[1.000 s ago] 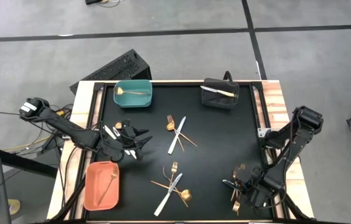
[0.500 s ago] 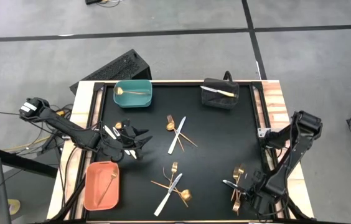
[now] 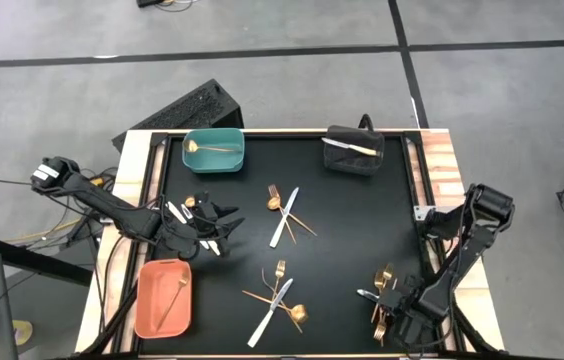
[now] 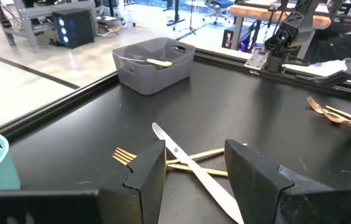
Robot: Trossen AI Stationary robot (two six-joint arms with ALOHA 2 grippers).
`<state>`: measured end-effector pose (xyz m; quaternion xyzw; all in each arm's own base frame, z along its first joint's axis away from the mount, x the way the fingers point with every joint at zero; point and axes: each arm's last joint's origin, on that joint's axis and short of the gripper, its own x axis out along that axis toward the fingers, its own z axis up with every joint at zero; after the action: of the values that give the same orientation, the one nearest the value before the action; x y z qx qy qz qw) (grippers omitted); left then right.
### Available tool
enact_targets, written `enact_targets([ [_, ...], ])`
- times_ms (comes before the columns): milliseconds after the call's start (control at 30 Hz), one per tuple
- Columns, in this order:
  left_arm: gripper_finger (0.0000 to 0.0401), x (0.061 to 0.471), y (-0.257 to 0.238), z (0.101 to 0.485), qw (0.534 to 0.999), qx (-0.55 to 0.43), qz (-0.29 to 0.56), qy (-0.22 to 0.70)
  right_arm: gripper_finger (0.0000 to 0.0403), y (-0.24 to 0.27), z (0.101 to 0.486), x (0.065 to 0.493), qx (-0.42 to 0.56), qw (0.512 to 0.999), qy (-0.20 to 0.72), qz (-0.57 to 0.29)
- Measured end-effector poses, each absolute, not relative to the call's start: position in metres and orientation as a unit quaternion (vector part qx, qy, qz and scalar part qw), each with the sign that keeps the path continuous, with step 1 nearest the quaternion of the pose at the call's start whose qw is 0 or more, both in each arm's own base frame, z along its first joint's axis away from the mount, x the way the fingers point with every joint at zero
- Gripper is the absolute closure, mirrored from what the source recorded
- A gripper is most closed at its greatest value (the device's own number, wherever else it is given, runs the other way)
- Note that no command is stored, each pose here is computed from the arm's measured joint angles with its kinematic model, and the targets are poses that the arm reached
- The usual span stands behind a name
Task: Sort silverware by color (type)
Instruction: Put the yellow table knife into the black bin
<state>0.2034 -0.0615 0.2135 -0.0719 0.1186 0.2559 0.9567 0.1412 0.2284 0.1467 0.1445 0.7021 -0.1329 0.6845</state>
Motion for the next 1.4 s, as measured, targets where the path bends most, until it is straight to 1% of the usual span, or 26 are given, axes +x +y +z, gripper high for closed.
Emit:
enact_targets([
  [67,0.025,0.203,-0.061,0.214,0.956,-0.072,0.259,0.117,0.0328,0.219,0.154,0.143,0.129,0.701,0.689,-0.135],
  [200,0.025,0.203,-0.061,0.214,0.954,-0.069,0.268,0.114,0.0328,0.199,0.178,0.151,0.095,0.754,0.635,-0.137],
  [367,0.025,0.203,-0.061,0.214,0.954,-0.069,0.27,0.113,0.0328,0.157,0.205,0.161,0.007,0.806,0.561,-0.189],
  [433,0.025,0.203,-0.061,0.214,0.954,-0.069,0.271,0.113,0.0328,0.135,0.215,0.167,-0.043,0.813,0.535,-0.226],
  [500,0.025,0.203,-0.061,0.214,0.953,-0.068,0.273,0.112,0.0328,0.111,0.224,0.173,-0.085,0.809,0.518,-0.262],
  [567,0.025,0.203,-0.06,0.214,0.952,-0.068,0.275,0.112,0.0328,0.085,0.23,0.182,-0.128,0.795,0.515,-0.293],
  [633,0.025,0.203,-0.059,0.214,0.952,-0.065,0.276,0.114,0.0328,0.057,0.235,0.192,-0.173,0.775,0.526,-0.304],
  [733,0.025,0.203,-0.059,0.214,0.952,-0.064,0.277,0.114,0.0328,0.014,0.245,0.208,-0.207,0.761,0.53,-0.313],
  [833,0.025,0.203,-0.06,0.213,0.953,-0.064,0.271,0.118,0.0328,-0.032,0.253,0.219,-0.206,0.761,0.523,-0.324],
  [933,0.025,0.203,-0.062,0.212,0.956,-0.066,0.256,0.124,0.0323,-0.072,0.26,0.222,-0.195,0.771,0.512,-0.325],
  [1033,0.025,0.201,-0.065,0.211,0.958,-0.064,0.249,0.131,0.0321,-0.105,0.26,0.221,-0.181,0.791,0.508,-0.288],
  [1100,0.025,0.2,-0.066,0.21,0.957,-0.068,0.25,0.134,0.0316,-0.123,0.256,0.218,-0.172,0.793,0.515,-0.275],
  [1200,0.025,0.199,-0.066,0.207,0.953,-0.075,0.256,0.141,0.0295,-0.143,0.245,0.215,-0.167,0.777,0.541,-0.273],
  [1400,0.025,0.196,-0.065,0.204,0.947,-0.089,0.271,0.148,0.0234,-0.165,0.22,0.216,-0.145,0.747,0.589,-0.271],
])
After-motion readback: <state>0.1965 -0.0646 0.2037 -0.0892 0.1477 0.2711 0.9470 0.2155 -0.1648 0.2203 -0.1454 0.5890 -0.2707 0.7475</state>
